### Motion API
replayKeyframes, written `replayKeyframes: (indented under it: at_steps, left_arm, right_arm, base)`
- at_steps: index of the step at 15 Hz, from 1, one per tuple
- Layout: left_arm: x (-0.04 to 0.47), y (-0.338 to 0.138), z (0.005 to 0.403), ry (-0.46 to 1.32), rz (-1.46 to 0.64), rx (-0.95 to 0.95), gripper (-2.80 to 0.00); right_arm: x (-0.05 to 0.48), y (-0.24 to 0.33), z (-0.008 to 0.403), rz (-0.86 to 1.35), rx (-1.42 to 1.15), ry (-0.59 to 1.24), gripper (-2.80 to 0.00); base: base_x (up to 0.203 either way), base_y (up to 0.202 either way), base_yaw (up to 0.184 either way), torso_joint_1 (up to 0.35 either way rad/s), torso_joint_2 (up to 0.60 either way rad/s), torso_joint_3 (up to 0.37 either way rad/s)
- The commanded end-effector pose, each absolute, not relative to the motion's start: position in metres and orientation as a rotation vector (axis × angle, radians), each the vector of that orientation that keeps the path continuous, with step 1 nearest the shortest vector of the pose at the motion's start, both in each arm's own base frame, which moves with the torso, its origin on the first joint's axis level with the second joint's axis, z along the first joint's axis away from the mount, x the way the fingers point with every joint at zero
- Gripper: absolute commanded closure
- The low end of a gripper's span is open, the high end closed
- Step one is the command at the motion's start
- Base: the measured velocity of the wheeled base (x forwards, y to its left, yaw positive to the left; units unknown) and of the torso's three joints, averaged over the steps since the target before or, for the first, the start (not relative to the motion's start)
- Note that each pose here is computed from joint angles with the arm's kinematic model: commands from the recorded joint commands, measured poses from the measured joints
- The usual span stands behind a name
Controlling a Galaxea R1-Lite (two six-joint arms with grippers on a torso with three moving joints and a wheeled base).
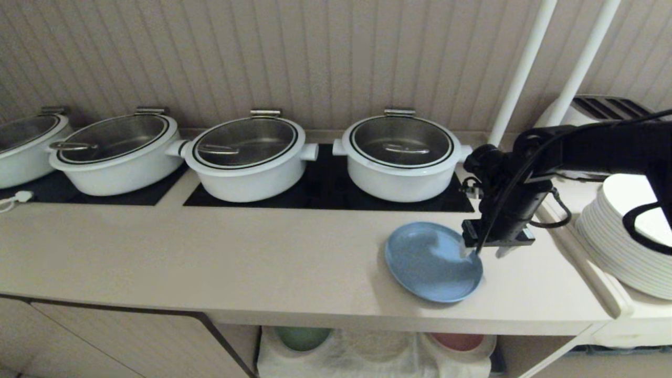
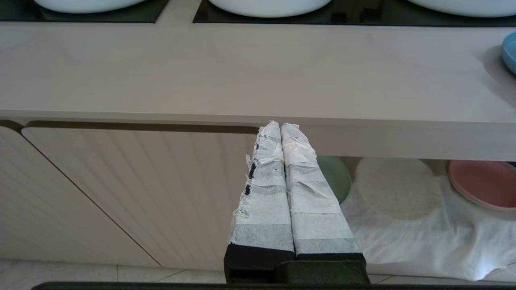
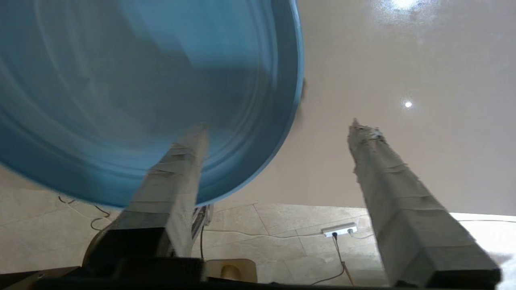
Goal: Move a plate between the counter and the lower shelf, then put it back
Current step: Pick up the plate
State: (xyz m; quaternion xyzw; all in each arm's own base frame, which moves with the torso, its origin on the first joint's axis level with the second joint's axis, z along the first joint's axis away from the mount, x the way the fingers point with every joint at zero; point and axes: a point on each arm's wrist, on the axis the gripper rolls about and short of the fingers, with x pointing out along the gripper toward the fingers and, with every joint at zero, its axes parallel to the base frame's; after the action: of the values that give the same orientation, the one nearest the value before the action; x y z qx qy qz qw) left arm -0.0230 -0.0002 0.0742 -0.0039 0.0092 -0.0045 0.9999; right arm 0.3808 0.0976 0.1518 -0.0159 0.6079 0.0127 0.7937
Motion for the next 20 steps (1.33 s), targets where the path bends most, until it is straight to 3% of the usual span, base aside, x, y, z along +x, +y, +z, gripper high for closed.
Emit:
replayKeyframes:
  at_steps: [1,20]
  left_arm:
    - [-0.023,0.000,0.074,0.018,-0.009,-0.008,0.00]
    - [-0.023,0.000,0.074,0.018,-0.009,-0.009,0.00]
  right_arm:
    - [0.382,0.096,0.148,0.019,-0.033,1.319,-2.80]
    - [0.406,0.101,0.120,-0.008,0.003,1.329,-2.80]
  base:
    - [0.000,0.000,0.000,0.000,0.00,0.000]
    - [0.000,0.000,0.000,0.000,0.00,0.000]
